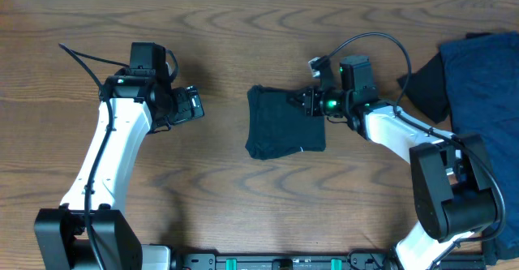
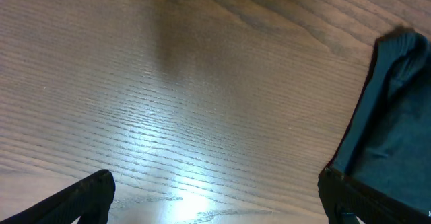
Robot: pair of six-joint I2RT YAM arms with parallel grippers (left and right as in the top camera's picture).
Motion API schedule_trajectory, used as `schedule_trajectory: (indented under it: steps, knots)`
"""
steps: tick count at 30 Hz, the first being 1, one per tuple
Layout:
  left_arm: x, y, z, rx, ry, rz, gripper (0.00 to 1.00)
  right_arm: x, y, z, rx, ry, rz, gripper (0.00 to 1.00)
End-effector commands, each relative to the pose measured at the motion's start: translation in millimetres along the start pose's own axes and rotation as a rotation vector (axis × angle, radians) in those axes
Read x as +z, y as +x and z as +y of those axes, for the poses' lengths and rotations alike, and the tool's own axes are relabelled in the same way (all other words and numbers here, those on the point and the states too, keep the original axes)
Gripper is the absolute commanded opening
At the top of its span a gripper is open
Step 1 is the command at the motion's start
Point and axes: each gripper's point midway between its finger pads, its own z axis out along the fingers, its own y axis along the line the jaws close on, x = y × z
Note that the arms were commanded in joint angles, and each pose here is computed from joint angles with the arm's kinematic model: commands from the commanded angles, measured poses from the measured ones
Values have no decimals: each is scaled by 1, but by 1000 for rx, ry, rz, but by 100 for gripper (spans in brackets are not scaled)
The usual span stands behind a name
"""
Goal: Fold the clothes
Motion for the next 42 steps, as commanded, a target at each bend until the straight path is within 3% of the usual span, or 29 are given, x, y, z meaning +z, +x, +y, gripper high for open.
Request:
schedule_trajectory:
  steps: [1,9,13,20,28,42]
  knots:
    - [5,3,4,-5,-15,18,98,1,-6,-9,-34,51,-22,1]
    - [5,3,4,-5,-15,18,98,17,4,-72,-18,272,-34,1]
    - [5,3,4,-5,-15,18,98,30,12,-87,-45,267,-23,1]
    - [5,3,4,-5,-15,18,98,26,-8,-32,-154,46,-57,4]
    - [5,3,4,-5,-15,18,98,-7,-48,20,-253,2,-181,1]
    - [5,3,4,-5,-15,18,98,53,0,11,-262,45,-75,1]
